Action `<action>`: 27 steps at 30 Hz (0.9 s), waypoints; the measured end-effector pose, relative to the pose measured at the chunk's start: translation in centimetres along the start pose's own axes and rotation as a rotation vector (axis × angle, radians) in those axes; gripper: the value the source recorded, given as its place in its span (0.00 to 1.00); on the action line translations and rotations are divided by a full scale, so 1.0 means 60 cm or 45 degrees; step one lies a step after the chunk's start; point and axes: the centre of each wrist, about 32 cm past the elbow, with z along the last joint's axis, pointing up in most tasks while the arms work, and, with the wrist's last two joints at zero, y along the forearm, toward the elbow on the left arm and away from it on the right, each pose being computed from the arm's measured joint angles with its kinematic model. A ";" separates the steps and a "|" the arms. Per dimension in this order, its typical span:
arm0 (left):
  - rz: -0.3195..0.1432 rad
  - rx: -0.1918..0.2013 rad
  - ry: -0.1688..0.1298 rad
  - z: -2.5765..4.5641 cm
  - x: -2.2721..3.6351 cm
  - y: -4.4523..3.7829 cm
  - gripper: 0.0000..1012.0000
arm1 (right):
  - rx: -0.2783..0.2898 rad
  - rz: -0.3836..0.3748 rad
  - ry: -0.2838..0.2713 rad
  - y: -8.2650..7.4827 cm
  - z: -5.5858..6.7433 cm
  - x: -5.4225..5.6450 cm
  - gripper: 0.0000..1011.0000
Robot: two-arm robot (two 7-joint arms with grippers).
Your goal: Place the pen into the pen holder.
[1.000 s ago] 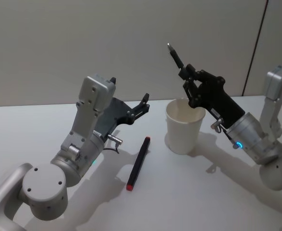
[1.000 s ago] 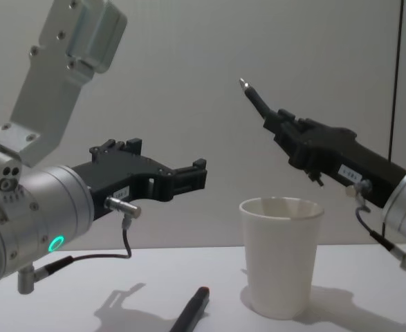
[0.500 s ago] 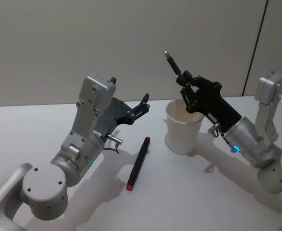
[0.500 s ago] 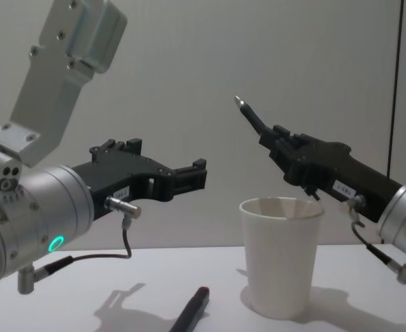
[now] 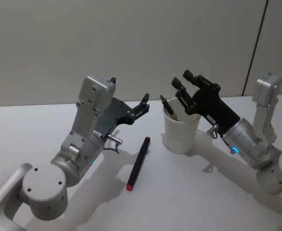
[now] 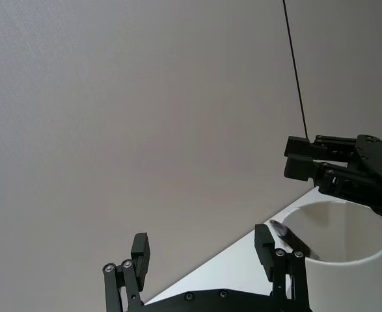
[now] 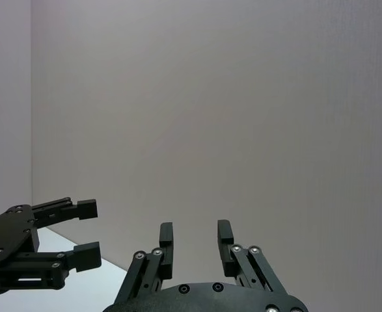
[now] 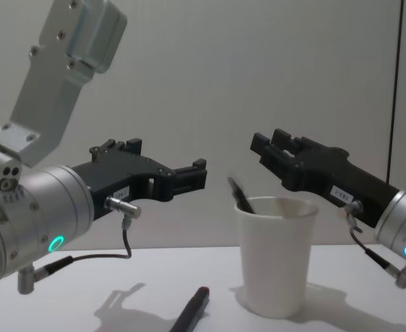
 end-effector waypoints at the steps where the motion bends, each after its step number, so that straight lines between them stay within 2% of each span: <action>1: 0.000 0.000 0.000 0.000 0.0000 0.000 0.99 | 0.000 0.000 0.000 0.000 0.000 0.000 0.38; 5: 0.000 0.000 0.000 0.000 0.0000 0.000 0.99 | -0.002 0.000 -0.001 0.000 -0.001 0.000 0.50; 6: 0.000 0.000 0.000 0.000 0.0000 0.000 0.99 | -0.002 -0.001 -0.001 0.000 -0.001 0.000 0.56; 9: 0.000 0.000 0.000 0.000 0.0000 0.000 0.99 | -0.003 -0.001 -0.001 0.000 -0.001 0.000 0.61; 10: 0.000 0.000 0.000 0.000 0.0000 0.000 0.99 | -0.003 -0.001 -0.002 0.000 -0.001 0.000 0.68; 14: 0.000 0.000 0.000 0.000 0.0000 0.000 0.99 | -0.004 -0.001 -0.002 0.000 -0.001 -0.001 0.78; 15: 0.000 0.000 0.000 0.000 0.0000 0.000 0.99 | -0.004 -0.001 -0.002 0.000 -0.001 -0.001 0.83; 18: 0.000 0.000 0.000 0.000 0.0000 0.000 0.99 | -0.003 -0.003 -0.002 0.000 -0.001 0.000 0.88; 21: 0.000 0.000 0.000 0.000 0.0000 0.000 0.99 | -0.006 -0.015 -0.003 -0.002 0.003 0.000 0.98; 27: 0.000 0.000 0.000 0.000 0.0000 0.000 0.99 | -0.015 -0.053 0.000 -0.009 0.013 0.001 0.99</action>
